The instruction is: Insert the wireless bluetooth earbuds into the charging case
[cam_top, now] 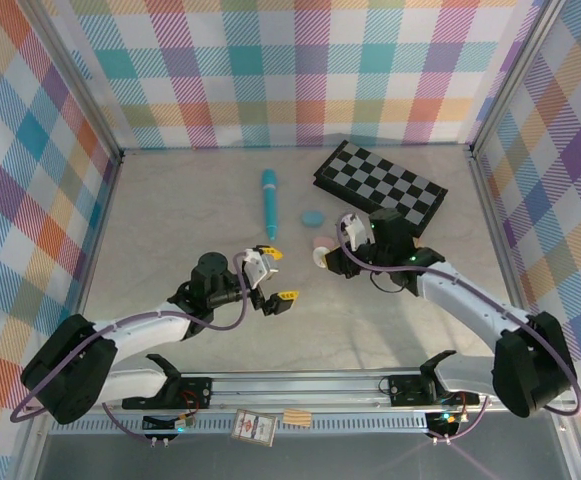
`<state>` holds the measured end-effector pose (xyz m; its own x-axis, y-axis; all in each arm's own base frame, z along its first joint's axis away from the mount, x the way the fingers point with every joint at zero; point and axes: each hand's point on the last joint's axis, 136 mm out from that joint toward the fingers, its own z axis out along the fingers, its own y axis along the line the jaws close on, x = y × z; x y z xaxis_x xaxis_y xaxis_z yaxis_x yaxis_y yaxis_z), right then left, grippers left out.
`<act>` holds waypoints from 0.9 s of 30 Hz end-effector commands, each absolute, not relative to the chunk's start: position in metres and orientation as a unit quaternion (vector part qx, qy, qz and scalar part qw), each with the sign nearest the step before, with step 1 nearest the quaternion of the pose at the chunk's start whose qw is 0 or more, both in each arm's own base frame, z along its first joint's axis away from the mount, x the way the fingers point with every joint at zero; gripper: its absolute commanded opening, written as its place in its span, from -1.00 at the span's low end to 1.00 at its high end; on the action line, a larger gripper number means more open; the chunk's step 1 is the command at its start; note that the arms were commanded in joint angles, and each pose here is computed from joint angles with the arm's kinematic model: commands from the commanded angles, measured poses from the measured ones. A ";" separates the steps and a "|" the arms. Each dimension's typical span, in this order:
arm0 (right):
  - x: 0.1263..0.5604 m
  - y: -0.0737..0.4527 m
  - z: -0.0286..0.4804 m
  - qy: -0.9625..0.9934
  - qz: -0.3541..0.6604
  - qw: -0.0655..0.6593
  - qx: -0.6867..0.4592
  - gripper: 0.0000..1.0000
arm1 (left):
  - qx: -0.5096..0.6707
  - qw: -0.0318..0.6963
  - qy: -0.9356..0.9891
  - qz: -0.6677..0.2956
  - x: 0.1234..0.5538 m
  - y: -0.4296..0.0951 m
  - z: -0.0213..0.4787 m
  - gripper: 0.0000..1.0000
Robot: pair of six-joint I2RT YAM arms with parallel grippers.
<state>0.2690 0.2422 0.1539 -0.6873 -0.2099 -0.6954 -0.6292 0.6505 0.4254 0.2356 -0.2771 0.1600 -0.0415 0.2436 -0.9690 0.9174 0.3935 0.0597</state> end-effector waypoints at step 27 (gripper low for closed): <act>0.335 0.159 0.117 0.913 0.142 0.379 -0.054 0.90 | 0.241 0.590 0.769 -0.047 0.317 -0.150 0.154 0.99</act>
<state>0.3158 0.1897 0.0887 -0.8020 0.0909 -0.5904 -0.1879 0.8998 0.3937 0.3008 -0.1888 0.1447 -0.1498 0.4009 -0.9038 0.6076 0.7585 0.2357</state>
